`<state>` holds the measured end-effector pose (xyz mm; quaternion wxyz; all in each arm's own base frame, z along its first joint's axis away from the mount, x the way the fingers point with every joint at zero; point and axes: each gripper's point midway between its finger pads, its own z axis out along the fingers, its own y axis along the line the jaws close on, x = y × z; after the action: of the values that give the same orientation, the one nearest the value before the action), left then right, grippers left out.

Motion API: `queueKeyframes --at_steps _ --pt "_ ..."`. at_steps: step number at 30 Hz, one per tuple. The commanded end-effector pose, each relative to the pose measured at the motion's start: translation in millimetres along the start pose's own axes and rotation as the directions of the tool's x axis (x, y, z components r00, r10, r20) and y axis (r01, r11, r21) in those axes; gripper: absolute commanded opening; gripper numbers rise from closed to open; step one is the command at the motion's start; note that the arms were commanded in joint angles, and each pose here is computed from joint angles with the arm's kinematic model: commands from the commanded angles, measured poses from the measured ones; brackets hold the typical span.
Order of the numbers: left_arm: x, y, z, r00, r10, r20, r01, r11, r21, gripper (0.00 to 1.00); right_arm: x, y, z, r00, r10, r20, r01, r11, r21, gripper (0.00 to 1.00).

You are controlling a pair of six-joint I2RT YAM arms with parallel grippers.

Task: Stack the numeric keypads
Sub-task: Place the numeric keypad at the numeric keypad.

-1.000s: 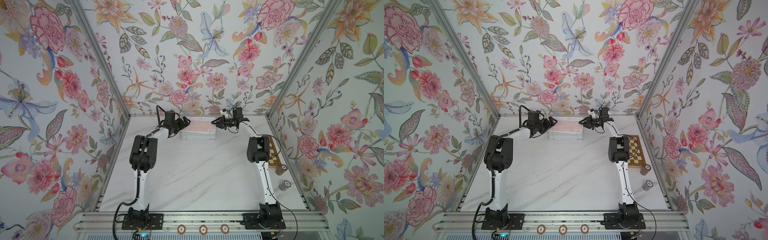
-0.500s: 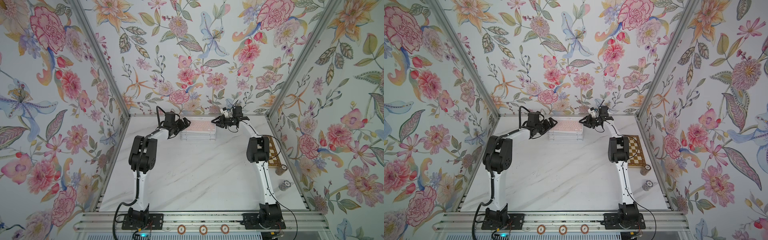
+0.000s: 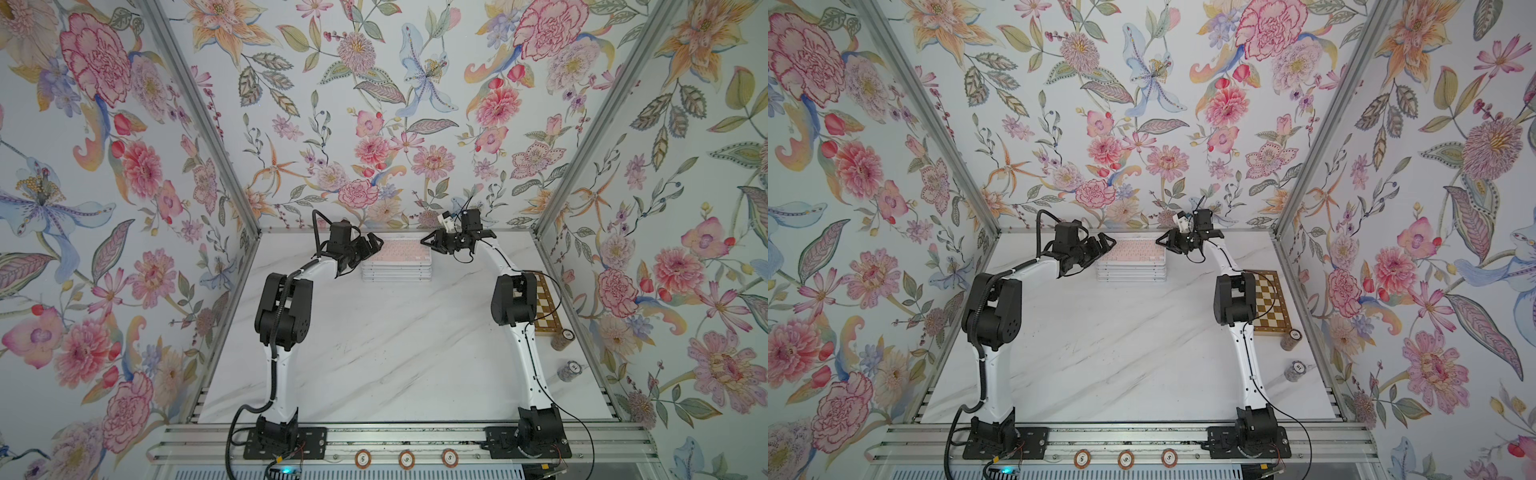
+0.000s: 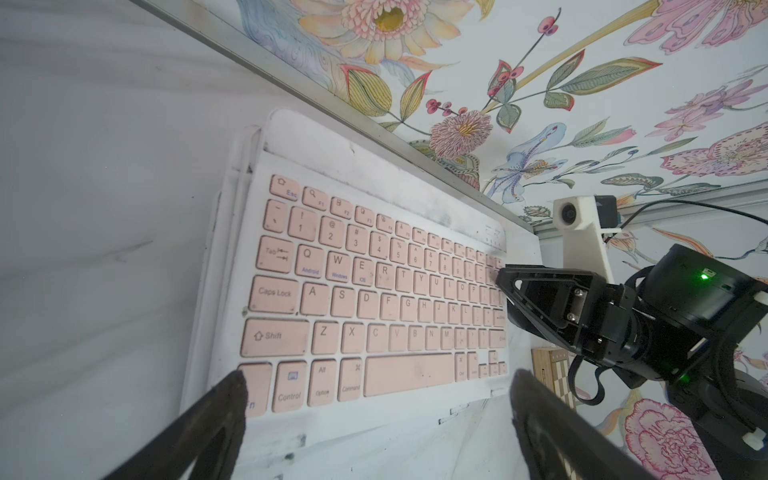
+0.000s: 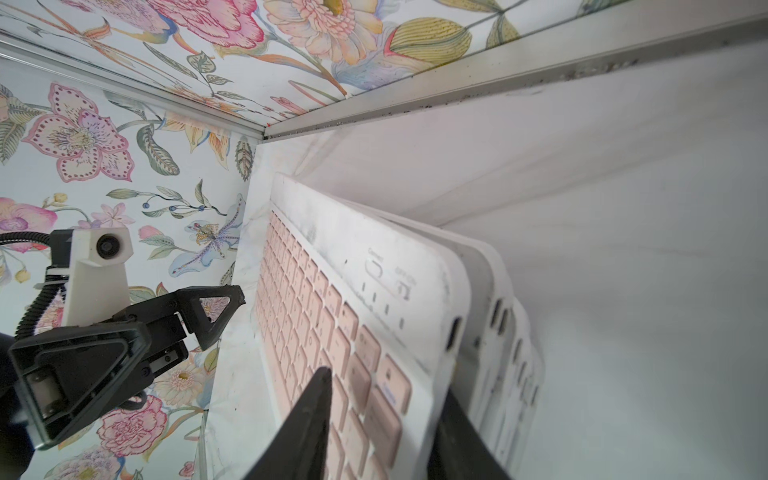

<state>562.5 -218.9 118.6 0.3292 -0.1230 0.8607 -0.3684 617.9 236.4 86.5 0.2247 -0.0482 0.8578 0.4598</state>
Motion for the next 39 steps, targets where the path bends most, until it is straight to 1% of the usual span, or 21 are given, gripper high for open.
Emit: queueKeyframes --at_steps 1,4,10,13,17,18,19,21,22,24,27,29,31,33,35,37,39 --pt "-2 -15 -10 1.0 0.01 0.01 -0.01 0.999 0.031 0.99 -6 -3 -11 0.999 -0.028 0.017 0.026 0.994 0.106 0.42" --pt "-1 -15 -11 1.0 0.011 0.009 -0.012 0.999 0.031 0.99 -10 -2 -14 0.999 -0.041 0.03 0.037 0.992 0.12 0.48" --pt "-1 -15 -12 1.0 0.012 0.01 -0.012 0.999 0.031 0.99 -15 -2 -20 0.997 -0.06 0.044 0.053 0.988 0.145 0.52" --pt "0 -15 -13 1.0 0.01 0.01 -0.01 0.999 0.031 0.99 -20 -1 -23 0.996 -0.069 0.056 0.06 0.986 0.156 0.64" --pt "0 -16 -14 1.0 0.011 0.013 -0.011 0.999 0.035 0.99 -26 2 -30 0.994 -0.084 0.074 0.071 0.983 0.171 0.74" --pt "-1 -17 -15 1.0 0.013 0.015 -0.013 0.999 0.035 0.99 -28 4 -31 0.993 -0.089 0.078 0.074 0.982 0.171 0.75" --pt "-1 -17 -17 1.0 0.017 0.017 -0.017 0.999 0.034 0.99 -29 5 -33 0.993 -0.088 0.082 0.073 0.982 0.173 0.79" --pt "-2 -18 -20 0.999 0.031 0.021 -0.031 0.999 0.029 0.99 -33 10 -37 0.992 -0.093 0.091 0.076 0.983 0.168 0.88" --pt "-3 -20 -22 0.999 0.041 0.024 -0.042 0.999 0.029 0.99 -35 14 -39 0.991 -0.094 0.095 0.077 0.983 0.167 1.0" --pt "-6 -23 -28 0.997 0.065 0.031 -0.065 0.998 0.023 0.99 -40 21 -46 0.989 -0.097 0.11 0.078 0.983 0.164 0.99" --pt "-15 -24 -45 0.991 0.124 0.055 -0.123 0.992 -0.023 0.99 -52 37 -65 0.985 -0.091 0.149 0.067 0.984 0.163 0.99" --pt "-21 -20 -60 0.983 0.165 0.076 -0.16 0.985 -0.067 0.99 -59 48 -82 0.98 -0.084 0.178 0.053 0.984 0.172 0.99" --pt "-27 -17 -80 0.974 0.206 0.096 -0.195 0.974 -0.111 0.99 -62 60 -98 0.974 -0.101 0.2 0.062 0.979 0.192 0.99" --pt "-36 -10 -102 0.959 0.252 0.129 -0.228 0.957 -0.181 0.99 -61 67 -117 0.967 -0.124 0.222 0.066 0.965 0.252 0.99" --pt "-43 2 -128 0.937 0.309 0.161 -0.257 0.926 -0.278 0.99 -57 68 -141 0.958 -0.14 0.249 0.051 0.941 0.333 0.99" --pt "-49 13 -155 0.911 0.357 0.206 -0.266 0.891 -0.368 0.99 -45 65 -164 0.951 -0.142 0.273 0.025 0.92 0.391 0.99" --pt "-52 23 -182 0.882 0.395 0.258 -0.26 0.864 -0.431 0.99 -30 58 -187 0.939 -0.166 0.302 0.012 0.892 0.452 0.99"
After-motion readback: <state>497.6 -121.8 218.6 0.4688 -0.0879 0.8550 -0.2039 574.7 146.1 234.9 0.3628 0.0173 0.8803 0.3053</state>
